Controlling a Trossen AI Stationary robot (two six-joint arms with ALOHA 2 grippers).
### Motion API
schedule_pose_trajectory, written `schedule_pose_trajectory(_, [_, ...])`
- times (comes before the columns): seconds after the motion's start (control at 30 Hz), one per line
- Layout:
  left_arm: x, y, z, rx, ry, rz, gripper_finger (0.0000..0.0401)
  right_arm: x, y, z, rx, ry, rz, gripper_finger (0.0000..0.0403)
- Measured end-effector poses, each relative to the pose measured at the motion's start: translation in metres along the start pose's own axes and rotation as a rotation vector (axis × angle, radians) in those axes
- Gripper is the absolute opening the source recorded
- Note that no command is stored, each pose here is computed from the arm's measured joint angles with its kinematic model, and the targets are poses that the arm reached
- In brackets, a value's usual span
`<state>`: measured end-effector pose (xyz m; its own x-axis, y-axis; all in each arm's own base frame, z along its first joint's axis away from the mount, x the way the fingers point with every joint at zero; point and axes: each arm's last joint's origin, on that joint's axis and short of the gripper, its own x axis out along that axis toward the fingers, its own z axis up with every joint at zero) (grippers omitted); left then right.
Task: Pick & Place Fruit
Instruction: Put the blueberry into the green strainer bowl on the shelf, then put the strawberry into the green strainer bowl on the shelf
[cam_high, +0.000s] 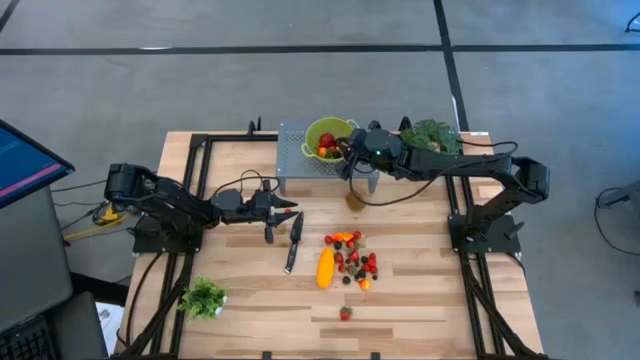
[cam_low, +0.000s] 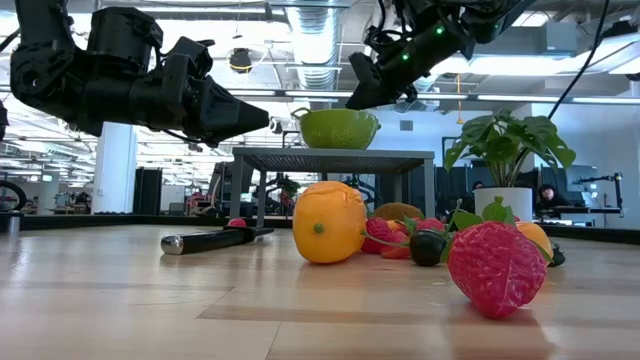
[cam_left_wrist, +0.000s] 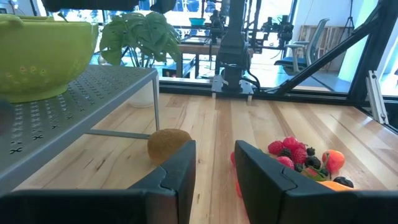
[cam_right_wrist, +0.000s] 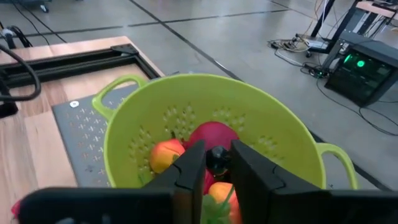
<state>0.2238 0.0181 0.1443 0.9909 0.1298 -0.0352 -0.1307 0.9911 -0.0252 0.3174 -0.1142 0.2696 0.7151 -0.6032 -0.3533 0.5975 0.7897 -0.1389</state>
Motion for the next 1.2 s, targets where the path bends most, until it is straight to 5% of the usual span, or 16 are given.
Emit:
schedule_pose_trajectory(0.43, [0.000, 0.000, 0.000, 0.000, 0.000, 0.003, 0.0106, -0.016, 0.014, 0.024, 0.009, -0.066, 0.051, 0.0248])
schedule_pose_trajectory(0.7, [0.000, 0.000, 0.000, 0.000, 0.000, 0.003, 0.0106, -0.053, 0.060, 0.040, -0.081, 0.085, 0.199, 0.0260])
schedule_pose_trajectory(1.0, [0.000, 0.000, 0.000, 0.000, 0.000, -0.001, 0.0106, -0.108, 0.114, -0.001, -0.118, 0.395, 0.321, 0.0260])
schedule_pose_trajectory(1.2, [0.000, 0.000, 0.000, 0.000, 0.000, -0.001, 0.0106, -0.144, 0.143, -0.031, -0.094, 0.442, 0.313, 0.0260])
